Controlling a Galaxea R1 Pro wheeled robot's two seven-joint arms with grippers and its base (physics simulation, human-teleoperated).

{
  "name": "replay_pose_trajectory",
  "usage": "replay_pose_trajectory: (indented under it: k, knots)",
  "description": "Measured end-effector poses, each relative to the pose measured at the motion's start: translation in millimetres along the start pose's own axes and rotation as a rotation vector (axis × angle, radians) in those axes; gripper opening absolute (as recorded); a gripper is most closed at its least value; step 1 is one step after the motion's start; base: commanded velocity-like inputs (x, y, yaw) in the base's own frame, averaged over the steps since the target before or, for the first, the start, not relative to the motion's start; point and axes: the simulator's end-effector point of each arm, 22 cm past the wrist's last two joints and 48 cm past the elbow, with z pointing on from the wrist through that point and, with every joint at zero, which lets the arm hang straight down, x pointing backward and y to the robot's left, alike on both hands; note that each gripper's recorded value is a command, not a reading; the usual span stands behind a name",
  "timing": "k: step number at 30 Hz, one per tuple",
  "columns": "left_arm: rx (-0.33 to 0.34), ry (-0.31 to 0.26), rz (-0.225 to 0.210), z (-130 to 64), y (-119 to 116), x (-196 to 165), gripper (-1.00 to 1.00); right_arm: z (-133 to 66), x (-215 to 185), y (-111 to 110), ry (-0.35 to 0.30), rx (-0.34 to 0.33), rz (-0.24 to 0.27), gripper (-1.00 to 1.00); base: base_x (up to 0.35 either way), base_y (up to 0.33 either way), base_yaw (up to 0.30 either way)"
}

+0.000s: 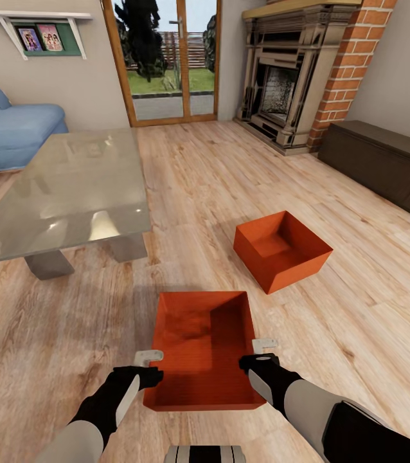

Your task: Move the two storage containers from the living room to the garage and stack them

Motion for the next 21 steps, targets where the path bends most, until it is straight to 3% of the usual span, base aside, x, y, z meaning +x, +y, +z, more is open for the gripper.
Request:
replay_pose_trajectory:
  k: [21]
  knots:
    - [0.001,-0.013,-0.001,-0.7,-0.4,-4.2,1.00,0.4,1.5,-1.8,0.004,0.003,0.001,1.00,0.000,0.000,0.000]
